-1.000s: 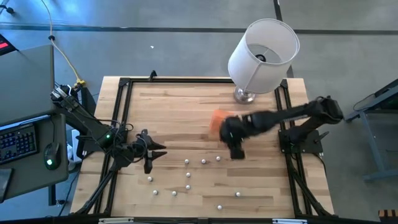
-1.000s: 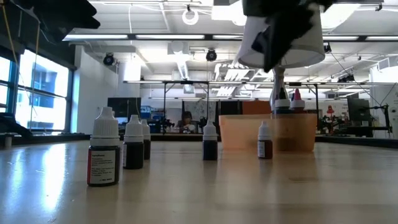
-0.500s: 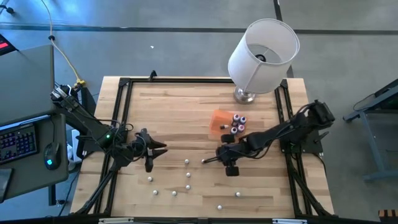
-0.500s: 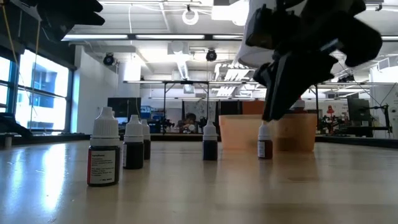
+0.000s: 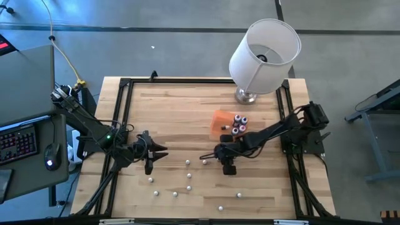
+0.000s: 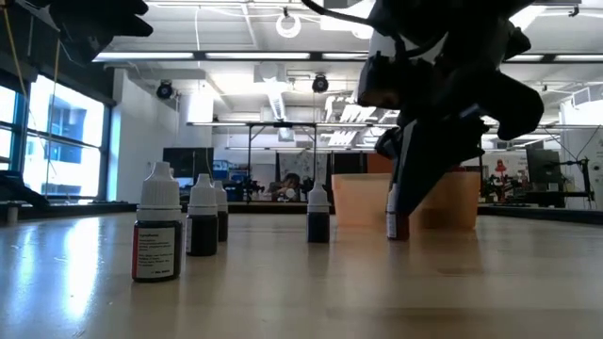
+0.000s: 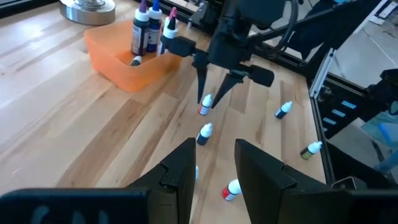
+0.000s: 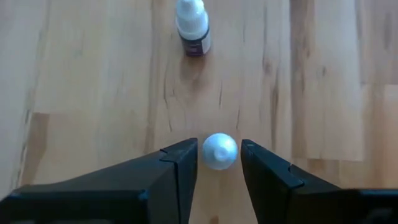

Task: Pick & Place food coloring
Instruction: Put the small orange food coloring bottle into the orange container

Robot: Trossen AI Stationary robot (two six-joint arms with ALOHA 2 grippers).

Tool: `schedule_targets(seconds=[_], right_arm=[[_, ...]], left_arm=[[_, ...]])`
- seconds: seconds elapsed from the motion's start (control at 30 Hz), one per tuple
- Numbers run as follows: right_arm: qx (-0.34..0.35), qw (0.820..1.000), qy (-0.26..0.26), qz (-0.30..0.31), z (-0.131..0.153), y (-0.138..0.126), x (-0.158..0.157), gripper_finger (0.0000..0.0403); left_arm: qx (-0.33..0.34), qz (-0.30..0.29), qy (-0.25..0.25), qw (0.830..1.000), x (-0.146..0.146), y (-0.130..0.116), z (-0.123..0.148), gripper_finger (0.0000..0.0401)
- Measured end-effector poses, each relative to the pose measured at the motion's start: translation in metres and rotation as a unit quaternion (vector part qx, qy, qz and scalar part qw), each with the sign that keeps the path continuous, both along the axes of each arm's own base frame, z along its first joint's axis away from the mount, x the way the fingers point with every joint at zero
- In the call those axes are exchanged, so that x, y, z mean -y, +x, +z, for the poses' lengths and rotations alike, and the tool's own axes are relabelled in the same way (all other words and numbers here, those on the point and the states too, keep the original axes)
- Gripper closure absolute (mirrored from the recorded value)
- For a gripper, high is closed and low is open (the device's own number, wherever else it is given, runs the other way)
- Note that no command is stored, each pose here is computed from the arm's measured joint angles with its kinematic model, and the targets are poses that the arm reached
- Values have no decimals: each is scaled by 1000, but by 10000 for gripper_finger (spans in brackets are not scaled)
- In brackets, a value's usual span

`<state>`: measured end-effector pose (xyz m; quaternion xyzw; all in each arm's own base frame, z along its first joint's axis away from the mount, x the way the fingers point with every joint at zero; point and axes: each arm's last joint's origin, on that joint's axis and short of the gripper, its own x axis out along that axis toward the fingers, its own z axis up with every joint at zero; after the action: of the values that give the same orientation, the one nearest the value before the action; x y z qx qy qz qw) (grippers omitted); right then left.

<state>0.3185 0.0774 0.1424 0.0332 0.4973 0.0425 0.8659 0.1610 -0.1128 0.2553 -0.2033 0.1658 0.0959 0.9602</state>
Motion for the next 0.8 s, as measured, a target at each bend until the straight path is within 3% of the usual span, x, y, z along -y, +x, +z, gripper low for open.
schedule_targets(seconds=[0.27,0.47,0.6,0.8], right_arm=[[13,1000,-3,18,-2,5,5,341],[35,998,-17,41,17,13,11,338],[34,995,-81,36,53,16,23,326],[-14,978,-209,-18,104,9,59,335]], left_arm=[[-1,0,1,1000,0,0,0,290],[-1,0,1,1000,0,0,0,290],[-2,0,2,1000,0,0,0,290],[-3,0,2,1000,0,0,-1,290]])
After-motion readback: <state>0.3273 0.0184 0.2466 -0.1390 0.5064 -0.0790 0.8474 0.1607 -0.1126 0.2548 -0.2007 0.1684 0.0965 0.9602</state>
